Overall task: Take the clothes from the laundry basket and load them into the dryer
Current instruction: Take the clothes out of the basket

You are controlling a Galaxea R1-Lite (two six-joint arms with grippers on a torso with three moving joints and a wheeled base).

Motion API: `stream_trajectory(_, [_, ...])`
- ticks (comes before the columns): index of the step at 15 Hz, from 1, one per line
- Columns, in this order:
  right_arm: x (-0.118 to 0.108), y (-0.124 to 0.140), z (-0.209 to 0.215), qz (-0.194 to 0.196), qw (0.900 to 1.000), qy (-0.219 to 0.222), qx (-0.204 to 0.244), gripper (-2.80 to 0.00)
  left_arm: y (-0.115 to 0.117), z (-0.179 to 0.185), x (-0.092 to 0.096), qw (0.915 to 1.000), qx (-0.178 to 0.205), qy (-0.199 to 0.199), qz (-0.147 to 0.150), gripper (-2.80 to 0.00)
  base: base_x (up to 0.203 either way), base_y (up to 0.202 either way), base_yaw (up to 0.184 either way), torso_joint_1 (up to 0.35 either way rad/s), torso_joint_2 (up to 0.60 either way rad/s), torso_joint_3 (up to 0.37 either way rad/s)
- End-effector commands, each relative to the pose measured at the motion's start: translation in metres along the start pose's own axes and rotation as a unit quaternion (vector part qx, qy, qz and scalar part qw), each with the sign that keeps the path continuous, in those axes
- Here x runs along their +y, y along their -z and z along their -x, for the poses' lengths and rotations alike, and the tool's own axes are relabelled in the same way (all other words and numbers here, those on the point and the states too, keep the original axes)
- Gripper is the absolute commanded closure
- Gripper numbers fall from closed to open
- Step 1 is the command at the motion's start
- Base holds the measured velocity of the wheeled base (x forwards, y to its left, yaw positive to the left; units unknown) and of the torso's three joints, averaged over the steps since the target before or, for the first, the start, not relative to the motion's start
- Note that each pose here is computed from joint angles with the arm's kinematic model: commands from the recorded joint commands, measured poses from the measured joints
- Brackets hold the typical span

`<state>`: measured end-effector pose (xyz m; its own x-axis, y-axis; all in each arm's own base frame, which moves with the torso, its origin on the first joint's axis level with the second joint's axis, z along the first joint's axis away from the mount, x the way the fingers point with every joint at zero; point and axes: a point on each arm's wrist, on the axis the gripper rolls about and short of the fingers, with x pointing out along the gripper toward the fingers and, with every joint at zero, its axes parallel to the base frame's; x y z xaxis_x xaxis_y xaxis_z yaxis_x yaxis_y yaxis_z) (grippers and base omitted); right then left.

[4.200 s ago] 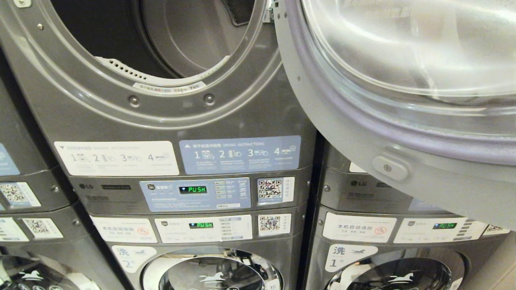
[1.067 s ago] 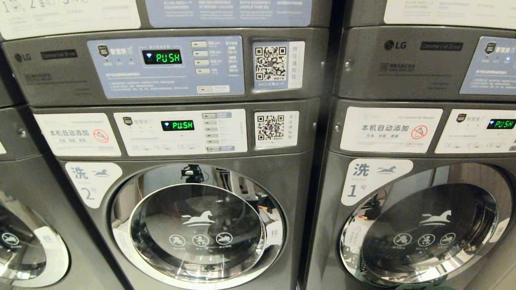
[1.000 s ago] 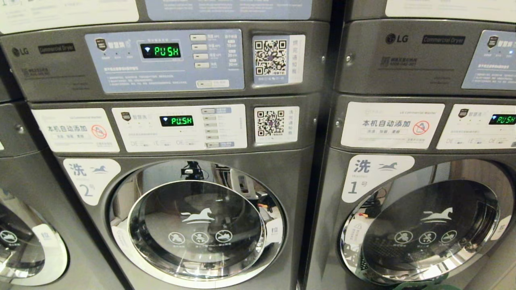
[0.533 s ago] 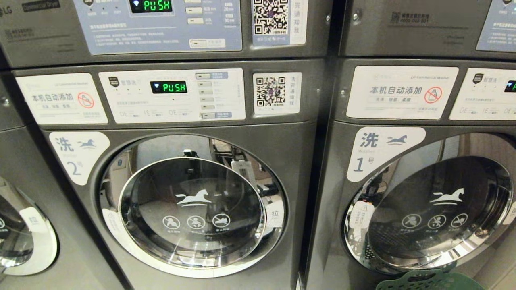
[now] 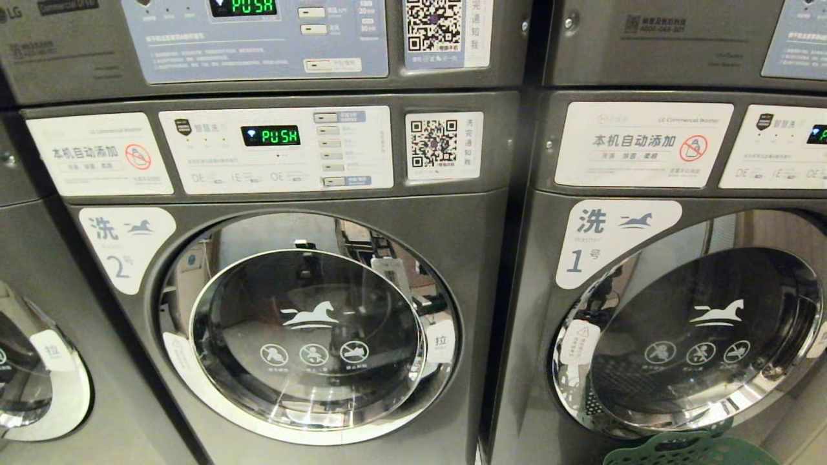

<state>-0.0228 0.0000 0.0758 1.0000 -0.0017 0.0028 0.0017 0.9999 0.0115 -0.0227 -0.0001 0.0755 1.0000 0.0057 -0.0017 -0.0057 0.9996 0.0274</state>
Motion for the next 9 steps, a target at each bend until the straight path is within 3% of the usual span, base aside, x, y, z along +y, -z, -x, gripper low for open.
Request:
stream_trajectory(1, [0.0, -0.0001, -0.0001, 0.0, 1.0, 0.0, 0.0, 0.0, 0.0, 0.0, 0.0, 1.0, 0.0, 0.0, 0.0, 0.0, 0.0, 0.0, 0.0, -0.026, 0.19, 0.137])
stream_trajectory(9, [0.0, -0.0001, -0.0001, 0.001, 1.0, 0.0, 0.0, 0.0, 0.0, 0.0, 0.0, 1.0, 0.0, 0.001, -0.002, 0.0, 0.0, 0.0, 0.0, -0.002, 0.03, 0.022])
